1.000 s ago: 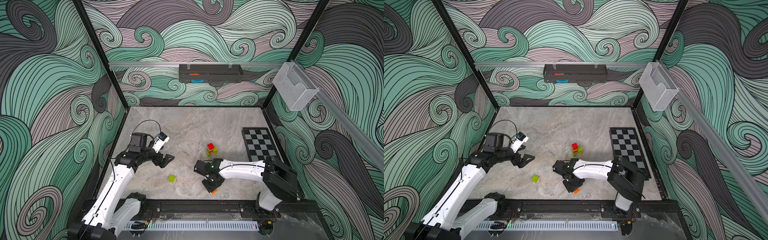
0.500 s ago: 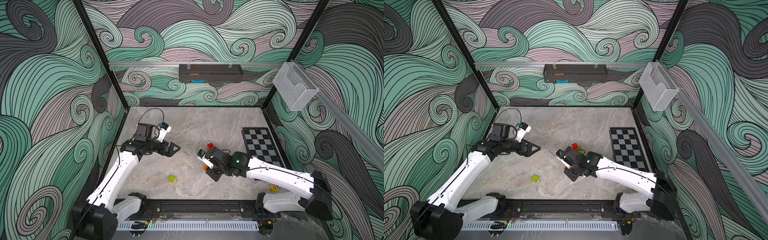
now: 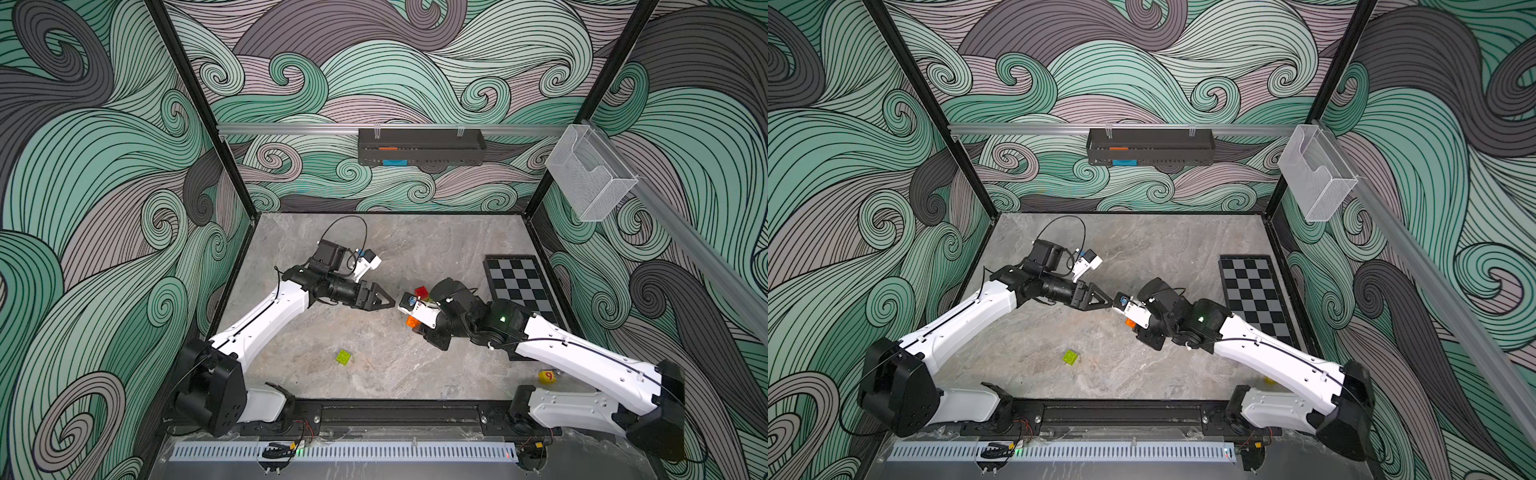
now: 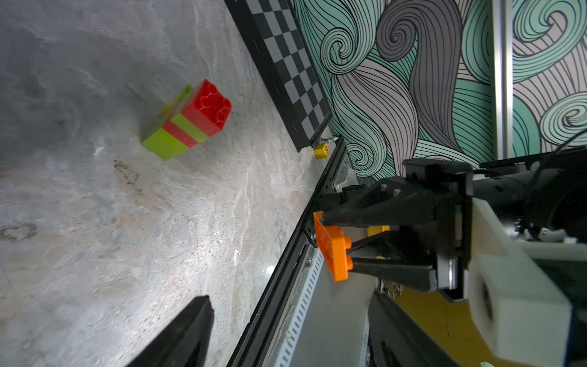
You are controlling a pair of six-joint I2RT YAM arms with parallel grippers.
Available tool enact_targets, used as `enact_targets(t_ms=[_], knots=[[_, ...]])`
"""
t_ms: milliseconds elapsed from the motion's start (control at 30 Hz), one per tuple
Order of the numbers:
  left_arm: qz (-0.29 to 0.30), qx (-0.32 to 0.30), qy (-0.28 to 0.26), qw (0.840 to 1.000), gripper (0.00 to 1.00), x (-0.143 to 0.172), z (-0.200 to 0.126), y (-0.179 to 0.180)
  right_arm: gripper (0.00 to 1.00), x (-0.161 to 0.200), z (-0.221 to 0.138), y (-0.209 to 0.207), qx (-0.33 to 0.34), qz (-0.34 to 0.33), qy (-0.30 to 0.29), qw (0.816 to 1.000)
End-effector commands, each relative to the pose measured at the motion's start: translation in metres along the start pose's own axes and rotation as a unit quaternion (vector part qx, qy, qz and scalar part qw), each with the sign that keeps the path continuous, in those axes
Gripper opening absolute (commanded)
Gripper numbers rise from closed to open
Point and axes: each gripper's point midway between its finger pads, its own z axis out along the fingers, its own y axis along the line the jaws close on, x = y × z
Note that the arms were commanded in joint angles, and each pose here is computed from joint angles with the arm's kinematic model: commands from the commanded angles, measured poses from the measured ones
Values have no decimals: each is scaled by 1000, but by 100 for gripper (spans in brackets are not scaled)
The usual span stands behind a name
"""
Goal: Assemble a giraffe with lego
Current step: Pick up the lego brick from the center of the board.
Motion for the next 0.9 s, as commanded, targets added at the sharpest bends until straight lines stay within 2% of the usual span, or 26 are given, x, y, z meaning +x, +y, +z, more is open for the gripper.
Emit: enact_targets(t_ms=[0,133,267,400,500,533,600,767,867], knots=[[3,35,16,999,77,-3,11,-18,0,-22,-4,-1,-9,-12,-30,999],[-23,37,34,998,72,3,28,-12,0,-27,-1,-2,-9,-11,-36,999],[-18,41,45,998,69,4,36,-16,0,-32,-1,-3,-8,-6,-40,999],[-20,45,51,997,55,2,43,-16,0,-33,0,-4,-6,-6,-42,999],[-21,46,50,997,42,-1,44,-16,0,-36,0,-4,-5,-5,-46,999],[-20,47,49,997,34,-1,44,-16,0,-36,0,-4,-4,-6,-46,999],[-20,49,51,997,29,0,45,-17,0,-35,2,-5,-2,-6,-44,999],[-2,71,67,995,32,8,49,-28,0,-34,9,-10,8,-6,-33,999],[5,73,76,994,30,14,50,-30,0,-35,9,-12,12,-6,-33,999]])
